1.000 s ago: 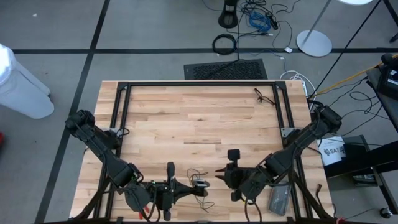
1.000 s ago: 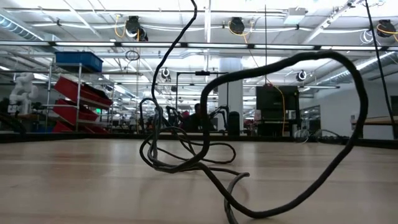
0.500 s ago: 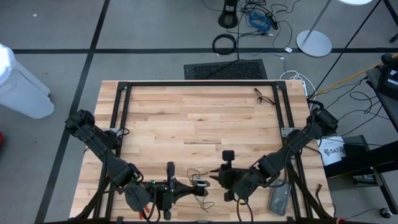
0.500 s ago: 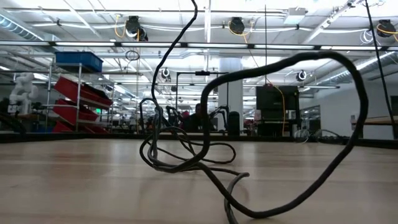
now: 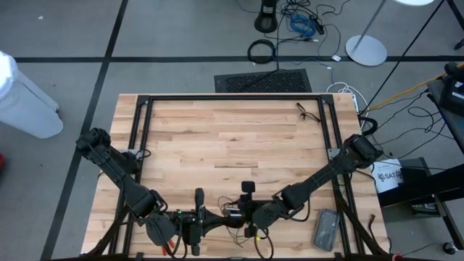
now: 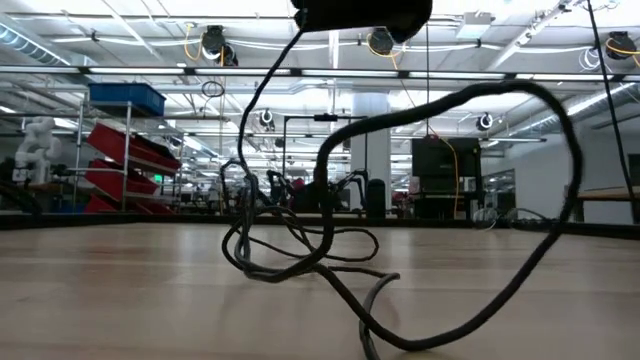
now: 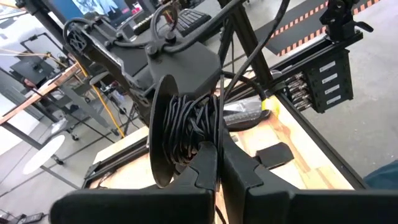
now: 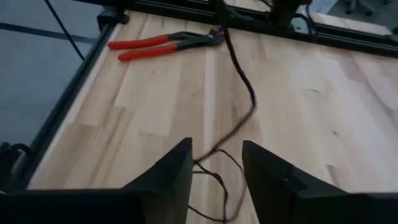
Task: Coil cords
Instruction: Coil the black wire onto the black spool
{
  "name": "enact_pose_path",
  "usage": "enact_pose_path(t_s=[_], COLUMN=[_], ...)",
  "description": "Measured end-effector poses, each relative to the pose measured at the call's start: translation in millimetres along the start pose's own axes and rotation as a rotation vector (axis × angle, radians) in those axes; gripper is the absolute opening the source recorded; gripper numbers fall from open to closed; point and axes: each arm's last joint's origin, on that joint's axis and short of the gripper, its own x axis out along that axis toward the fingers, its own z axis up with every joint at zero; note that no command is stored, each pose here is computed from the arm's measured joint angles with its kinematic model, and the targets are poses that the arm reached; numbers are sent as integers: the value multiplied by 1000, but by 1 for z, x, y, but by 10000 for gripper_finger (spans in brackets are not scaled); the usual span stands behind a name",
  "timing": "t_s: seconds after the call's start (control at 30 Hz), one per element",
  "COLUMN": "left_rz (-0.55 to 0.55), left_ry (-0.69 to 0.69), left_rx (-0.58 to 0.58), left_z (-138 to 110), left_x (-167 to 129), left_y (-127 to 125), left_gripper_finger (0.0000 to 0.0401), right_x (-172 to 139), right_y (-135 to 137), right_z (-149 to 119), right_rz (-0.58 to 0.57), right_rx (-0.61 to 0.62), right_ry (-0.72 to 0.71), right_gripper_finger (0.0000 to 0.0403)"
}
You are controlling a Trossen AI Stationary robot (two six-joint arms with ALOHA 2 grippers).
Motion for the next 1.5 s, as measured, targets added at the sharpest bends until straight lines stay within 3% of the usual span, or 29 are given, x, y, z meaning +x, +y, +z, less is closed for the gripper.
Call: enact_pose_path(t_s=[0.2,0.37,0.83,1.13,1.5], left_rz=[26,39,73,77,66], left_ry=[16,20,17,17,15], left_rx=[13,10,22,20,19], left_z=[-1,-1,4,5,5], left_x=[0,0,-15,-16,-19], left_y=[0,1,-10,-8,-11], left_gripper_finger=[10,10,10,10,10], right_x=[2,3,2,-2,-38], right_y=[0,0,0,-2,-8], right_z=[2,0,-3,-1,17], right_rz=[23,21,14,14,31], right_rx=[23,47,34,31,10], right_ry=[-21,-9,25,25,19], right_gripper_finger=[153,148,6,1,0])
